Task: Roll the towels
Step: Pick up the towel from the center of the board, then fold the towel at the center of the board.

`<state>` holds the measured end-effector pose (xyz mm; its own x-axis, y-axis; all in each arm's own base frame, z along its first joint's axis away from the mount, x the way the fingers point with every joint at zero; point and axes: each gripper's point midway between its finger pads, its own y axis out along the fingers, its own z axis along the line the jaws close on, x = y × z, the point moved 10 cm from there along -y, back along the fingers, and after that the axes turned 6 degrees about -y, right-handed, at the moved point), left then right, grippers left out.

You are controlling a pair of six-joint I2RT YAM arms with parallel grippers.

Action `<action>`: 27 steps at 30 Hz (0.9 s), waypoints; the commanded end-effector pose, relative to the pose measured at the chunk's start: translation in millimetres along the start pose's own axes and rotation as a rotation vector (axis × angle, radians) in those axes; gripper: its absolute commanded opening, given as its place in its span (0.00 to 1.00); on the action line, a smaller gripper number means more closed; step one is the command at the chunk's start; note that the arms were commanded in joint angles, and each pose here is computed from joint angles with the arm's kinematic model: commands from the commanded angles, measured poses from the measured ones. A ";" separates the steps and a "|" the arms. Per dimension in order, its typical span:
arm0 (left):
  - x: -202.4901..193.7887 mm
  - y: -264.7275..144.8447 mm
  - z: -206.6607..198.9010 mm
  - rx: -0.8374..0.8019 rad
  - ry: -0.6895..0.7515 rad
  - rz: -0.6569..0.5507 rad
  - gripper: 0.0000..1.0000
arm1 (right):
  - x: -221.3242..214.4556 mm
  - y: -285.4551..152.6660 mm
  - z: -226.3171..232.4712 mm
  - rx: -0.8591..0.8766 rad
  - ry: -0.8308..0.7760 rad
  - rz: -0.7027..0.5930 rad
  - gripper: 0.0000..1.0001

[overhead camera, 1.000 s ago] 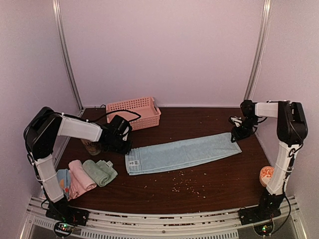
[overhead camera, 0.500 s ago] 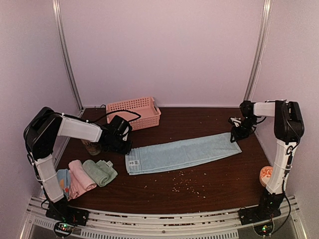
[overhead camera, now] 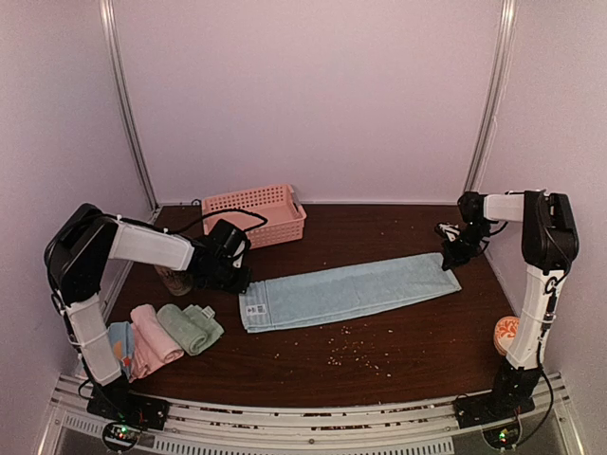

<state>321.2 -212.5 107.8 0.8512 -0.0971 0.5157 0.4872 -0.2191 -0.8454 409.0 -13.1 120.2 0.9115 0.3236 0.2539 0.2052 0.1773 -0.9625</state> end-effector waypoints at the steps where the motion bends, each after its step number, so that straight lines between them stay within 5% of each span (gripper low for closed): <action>1: 1.7 -13.1 2.1 0.023 -0.006 -0.015 0.00 | 2.8 -21.5 -12.1 -0.071 0.026 0.007 0.00; 14: 5.9 -25.7 0.2 -0.001 0.023 -0.019 0.00 | 27.7 -89.4 -42.5 -0.172 0.066 -0.089 0.00; 23: -4.8 -31.4 -6.7 -0.072 0.075 0.014 0.00 | 27.1 -79.0 14.8 0.170 0.010 -0.072 0.00; 27: -10.3 -32.8 -7.7 -0.080 0.092 0.027 0.00 | 27.9 -74.0 53.6 0.465 -0.040 -0.111 0.00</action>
<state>304.7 -210.9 127.3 0.8471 -0.1527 0.5091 0.4625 -0.2603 -0.8476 421.6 -6.0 189.3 0.9010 0.2941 0.3189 0.2119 0.3431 -0.9151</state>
